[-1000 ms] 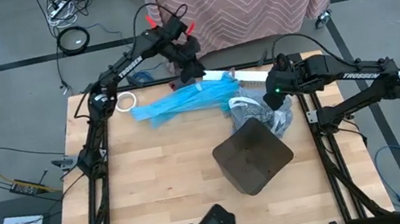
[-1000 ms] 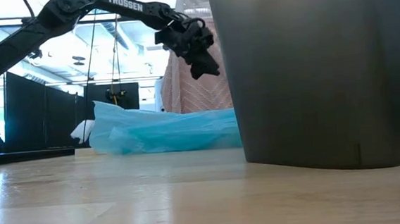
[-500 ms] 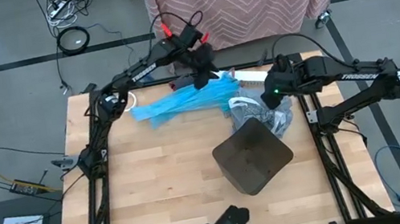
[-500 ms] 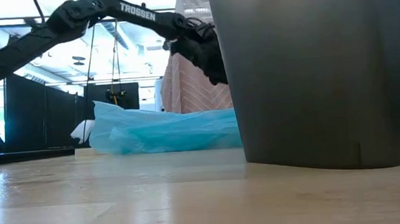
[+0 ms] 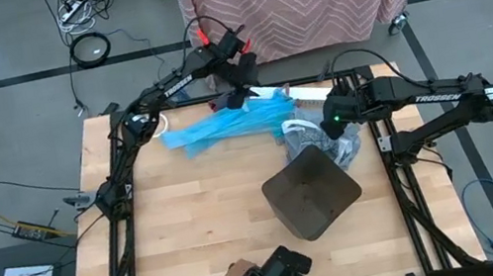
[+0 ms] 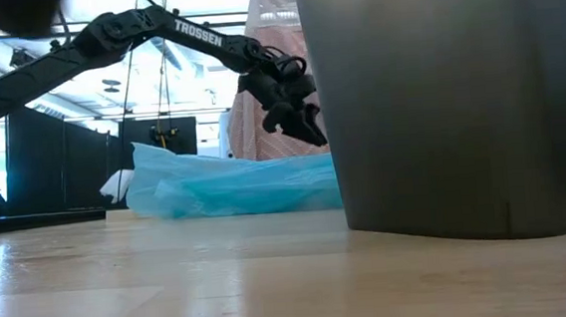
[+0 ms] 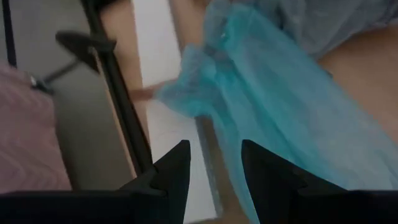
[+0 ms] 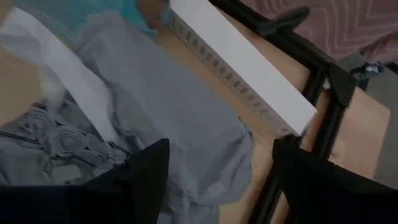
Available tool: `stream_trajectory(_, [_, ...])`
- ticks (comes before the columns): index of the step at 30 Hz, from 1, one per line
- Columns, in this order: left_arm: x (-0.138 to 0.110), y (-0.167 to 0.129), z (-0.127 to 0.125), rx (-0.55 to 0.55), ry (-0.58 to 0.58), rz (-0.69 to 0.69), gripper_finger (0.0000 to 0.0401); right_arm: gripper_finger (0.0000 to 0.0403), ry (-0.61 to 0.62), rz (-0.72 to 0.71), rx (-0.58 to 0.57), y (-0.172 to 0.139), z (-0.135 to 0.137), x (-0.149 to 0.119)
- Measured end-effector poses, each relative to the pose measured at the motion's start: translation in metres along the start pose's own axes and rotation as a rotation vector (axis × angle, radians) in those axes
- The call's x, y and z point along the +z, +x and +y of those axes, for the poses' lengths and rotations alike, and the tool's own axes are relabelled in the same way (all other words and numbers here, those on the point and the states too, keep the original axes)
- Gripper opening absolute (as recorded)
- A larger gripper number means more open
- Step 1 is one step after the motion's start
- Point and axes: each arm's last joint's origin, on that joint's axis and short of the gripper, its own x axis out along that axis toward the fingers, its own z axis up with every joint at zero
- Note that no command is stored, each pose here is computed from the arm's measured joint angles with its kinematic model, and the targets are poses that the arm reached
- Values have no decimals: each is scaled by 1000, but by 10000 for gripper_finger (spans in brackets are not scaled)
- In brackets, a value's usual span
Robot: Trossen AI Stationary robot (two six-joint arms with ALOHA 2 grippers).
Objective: Place trash/remove bag and relplace
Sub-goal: Insert the new blue trash bag into the black trash bin
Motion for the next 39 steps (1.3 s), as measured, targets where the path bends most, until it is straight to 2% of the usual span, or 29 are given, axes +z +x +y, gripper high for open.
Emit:
stream_trajectory(5, [13, 9, -4, 15, 183, -11, 152, 267, -28, -40, 40, 0, 5, 4])
stream_trajectory(12, [26, 15, 0, 127, 279, -11, 152, 265, -33, -58, 106, -1, 10, 8])
stream_trajectory(17, [34, 22, 0, 153, 321, -53, 152, 262, -22, -41, 153, -1, 12, 8])
stream_trajectory(22, [26, 44, -4, 129, 314, -27, 152, 261, -13, -58, 190, -2, 15, 10])
stream_trajectory(26, [21, 58, 0, 171, 312, -24, 152, 260, -17, -90, 220, -3, 18, 13])
stream_trajectory(33, [12, 70, -1, 156, 272, -20, 149, 255, -33, -136, 264, -5, 22, 18])
stream_trajectory(36, [10, 71, -4, 124, 259, -5, 124, 252, -45, -166, 283, -6, 24, 21])
stream_trajectory(39, [9, 71, -5, 105, 252, -10, 78, 247, -30, -189, 314, -7, 27, 24])
